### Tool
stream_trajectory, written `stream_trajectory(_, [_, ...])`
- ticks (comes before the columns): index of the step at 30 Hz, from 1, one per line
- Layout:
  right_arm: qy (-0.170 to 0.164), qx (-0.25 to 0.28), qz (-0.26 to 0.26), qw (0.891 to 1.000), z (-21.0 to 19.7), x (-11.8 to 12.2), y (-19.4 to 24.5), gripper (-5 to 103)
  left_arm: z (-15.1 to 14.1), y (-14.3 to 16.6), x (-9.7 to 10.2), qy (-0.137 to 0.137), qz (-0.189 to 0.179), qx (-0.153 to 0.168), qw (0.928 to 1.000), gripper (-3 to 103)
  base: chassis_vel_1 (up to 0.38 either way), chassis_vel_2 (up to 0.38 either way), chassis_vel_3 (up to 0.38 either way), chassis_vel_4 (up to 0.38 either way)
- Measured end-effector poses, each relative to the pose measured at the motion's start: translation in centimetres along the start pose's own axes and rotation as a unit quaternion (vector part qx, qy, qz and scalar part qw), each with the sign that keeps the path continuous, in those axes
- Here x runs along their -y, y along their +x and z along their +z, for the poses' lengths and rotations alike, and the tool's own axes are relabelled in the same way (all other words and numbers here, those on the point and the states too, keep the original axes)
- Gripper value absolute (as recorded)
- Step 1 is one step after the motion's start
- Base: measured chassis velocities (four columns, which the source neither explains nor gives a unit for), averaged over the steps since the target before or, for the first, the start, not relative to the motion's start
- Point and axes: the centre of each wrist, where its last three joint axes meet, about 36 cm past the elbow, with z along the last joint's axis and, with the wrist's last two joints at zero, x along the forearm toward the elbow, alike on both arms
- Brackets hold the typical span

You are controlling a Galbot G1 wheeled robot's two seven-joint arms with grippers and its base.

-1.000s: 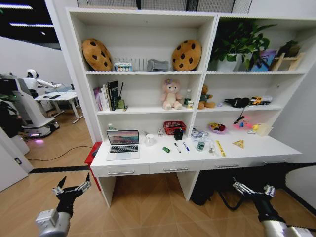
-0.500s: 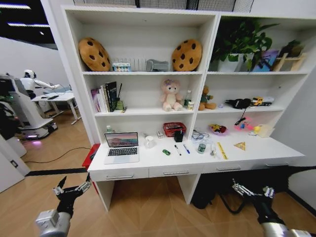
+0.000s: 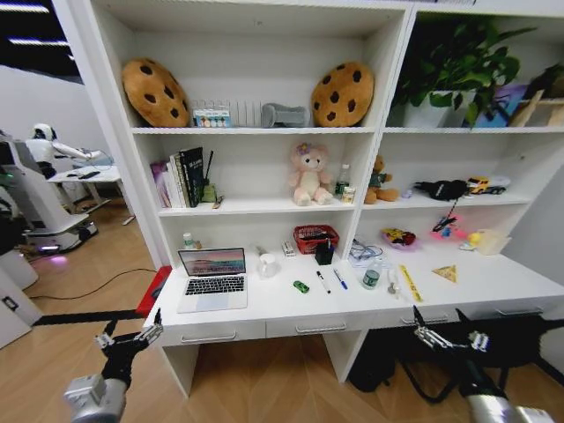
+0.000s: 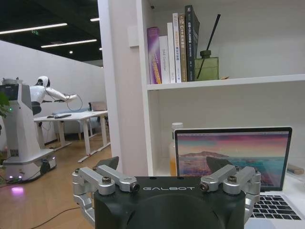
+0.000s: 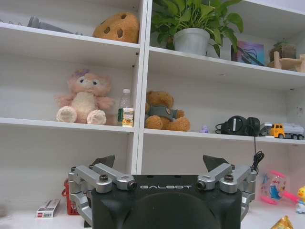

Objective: Organize the objects on the table.

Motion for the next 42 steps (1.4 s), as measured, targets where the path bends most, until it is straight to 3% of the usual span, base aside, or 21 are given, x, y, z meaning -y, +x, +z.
stream_trajectory(25, [-0.005,0.0,0.004,1.0,0.16,-0.45,0.31,100,0.17,-0.08,0.1,0.002,0.0,-0.001,1.0,102,-0.181,0.173,0.181,-0.177])
stream_trajectory(27, [-0.008,0.007,0.01,1.0,0.4,-0.74,0.43,100,0.16,-0.11,0.13,0.003,0.0,0.0,1.0,96,-0.153,0.168,0.167,-0.173])
stream_trajectory(35, [-0.003,0.012,0.01,1.0,0.48,-0.56,0.18,100,-0.15,-0.07,0.23,0.002,-0.01,-0.002,0.9999,103,-0.098,0.086,0.094,-0.088])
stream_trajectory(38, [-0.003,0.011,0.014,1.0,0.56,-0.45,0.17,100,-0.14,0.0,0.25,-0.003,-0.013,0.001,0.9999,90,0.0,0.0,0.0,0.0])
stream_trajectory(40, [-0.002,0.01,0.015,1.0,0.62,-0.41,0.18,100,-0.13,0.01,0.25,-0.005,-0.013,0.002,0.9999,90,0.0,0.0,0.0,0.0])
stream_trajectory(42, [-0.002,0.009,0.017,1.0,0.74,-0.34,0.21,100,-0.09,0.06,0.25,-0.007,-0.013,0.002,0.9999,79,0.026,-0.041,-0.053,0.017])
